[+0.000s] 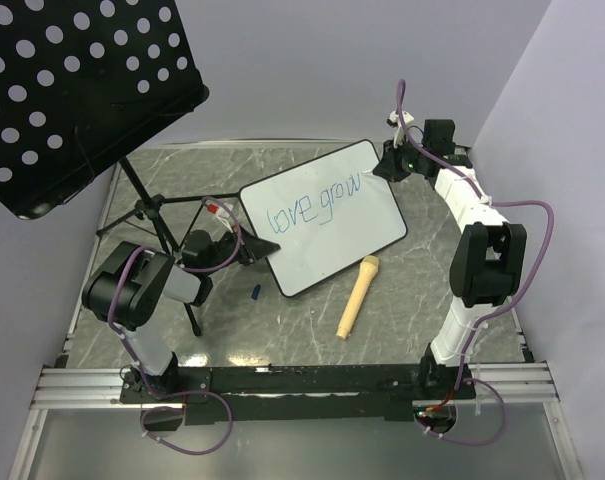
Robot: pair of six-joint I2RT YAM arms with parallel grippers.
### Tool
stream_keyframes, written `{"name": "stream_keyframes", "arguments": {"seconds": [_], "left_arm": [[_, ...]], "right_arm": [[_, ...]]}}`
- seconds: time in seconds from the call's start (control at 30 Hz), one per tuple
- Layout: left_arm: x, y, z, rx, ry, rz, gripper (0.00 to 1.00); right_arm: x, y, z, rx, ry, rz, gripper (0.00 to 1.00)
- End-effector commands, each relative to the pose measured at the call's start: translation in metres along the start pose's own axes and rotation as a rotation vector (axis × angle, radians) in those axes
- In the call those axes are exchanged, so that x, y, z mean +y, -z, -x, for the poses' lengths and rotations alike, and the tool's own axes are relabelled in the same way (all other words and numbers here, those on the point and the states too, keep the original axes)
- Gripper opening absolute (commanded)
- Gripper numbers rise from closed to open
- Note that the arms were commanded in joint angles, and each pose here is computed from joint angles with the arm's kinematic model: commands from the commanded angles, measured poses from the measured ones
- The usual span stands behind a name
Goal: Write a sentence on the whiteboard
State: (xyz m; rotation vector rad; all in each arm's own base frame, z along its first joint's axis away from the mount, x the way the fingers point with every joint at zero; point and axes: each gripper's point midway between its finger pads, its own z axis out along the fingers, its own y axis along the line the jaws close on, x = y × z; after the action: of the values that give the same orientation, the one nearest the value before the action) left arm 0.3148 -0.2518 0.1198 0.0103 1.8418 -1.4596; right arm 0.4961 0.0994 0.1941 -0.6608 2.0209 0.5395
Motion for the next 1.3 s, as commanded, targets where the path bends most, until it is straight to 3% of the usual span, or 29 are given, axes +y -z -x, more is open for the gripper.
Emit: {"name": "stream_keyframes", "arguments": {"seconds": [0.0,1.27], "left_arm": [[-0.048,0.001,0.022,-0.073,-0.227,-0.210,0.01],[-0.050,0.000,0.024,-0.079,-0.219,-0.210,0.01]], "right_arm": [[-0.005,0.021,0.026,-0.086,0.038,-0.023,0.00],[0.006,0.025,0.030,-0.197,0.056,0.014,0.00]]}}
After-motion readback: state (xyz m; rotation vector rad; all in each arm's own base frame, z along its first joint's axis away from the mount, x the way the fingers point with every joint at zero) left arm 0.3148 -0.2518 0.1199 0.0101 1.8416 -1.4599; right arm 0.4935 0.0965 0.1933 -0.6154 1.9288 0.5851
